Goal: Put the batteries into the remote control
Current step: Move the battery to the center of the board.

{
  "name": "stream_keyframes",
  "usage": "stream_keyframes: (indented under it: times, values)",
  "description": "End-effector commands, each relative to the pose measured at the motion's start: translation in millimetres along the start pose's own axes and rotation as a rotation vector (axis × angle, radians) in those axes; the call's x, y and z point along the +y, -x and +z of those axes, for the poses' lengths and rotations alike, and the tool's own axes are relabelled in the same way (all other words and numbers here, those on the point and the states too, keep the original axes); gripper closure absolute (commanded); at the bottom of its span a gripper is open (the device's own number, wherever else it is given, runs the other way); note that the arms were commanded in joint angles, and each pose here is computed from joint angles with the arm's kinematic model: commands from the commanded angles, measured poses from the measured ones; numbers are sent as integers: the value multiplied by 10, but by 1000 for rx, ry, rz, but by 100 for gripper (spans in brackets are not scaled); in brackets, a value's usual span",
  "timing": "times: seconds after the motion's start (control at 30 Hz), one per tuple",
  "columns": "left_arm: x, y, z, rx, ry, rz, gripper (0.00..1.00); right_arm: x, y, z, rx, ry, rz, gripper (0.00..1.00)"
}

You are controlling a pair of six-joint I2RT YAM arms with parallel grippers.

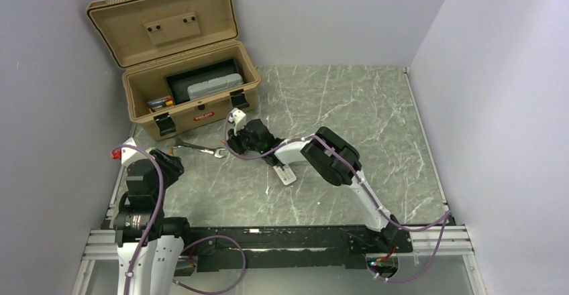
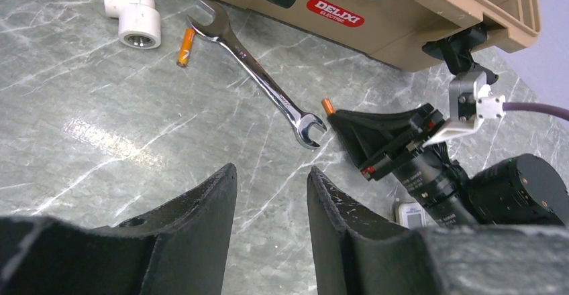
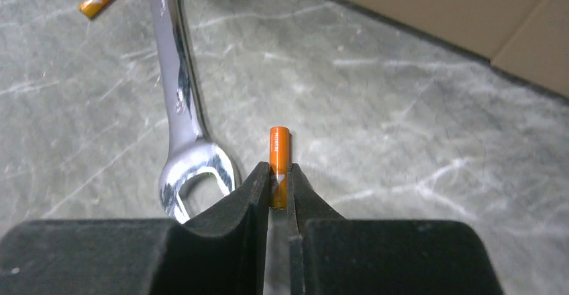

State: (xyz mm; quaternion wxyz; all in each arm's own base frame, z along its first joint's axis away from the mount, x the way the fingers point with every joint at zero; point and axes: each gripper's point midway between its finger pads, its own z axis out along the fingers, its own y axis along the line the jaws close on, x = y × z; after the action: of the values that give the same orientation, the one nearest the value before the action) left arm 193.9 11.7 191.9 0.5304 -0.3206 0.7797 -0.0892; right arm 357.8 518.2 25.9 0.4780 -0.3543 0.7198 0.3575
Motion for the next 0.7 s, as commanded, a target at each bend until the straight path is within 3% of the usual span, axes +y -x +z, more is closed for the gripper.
stream_keyframes:
  times: [0.0, 0.47, 0.67]
  values:
    - [-67, 67, -29, -24, -32, 0, 52, 50, 93, -266, 28, -17, -17, 94]
    - [-103, 33, -19, -14, -56, -7, 52, 237, -298, -1286, 141, -80, -23, 93]
    - [-106, 13, -8, -7, -60, -3, 52, 273, -395, -1418, 162, -100, -20, 84]
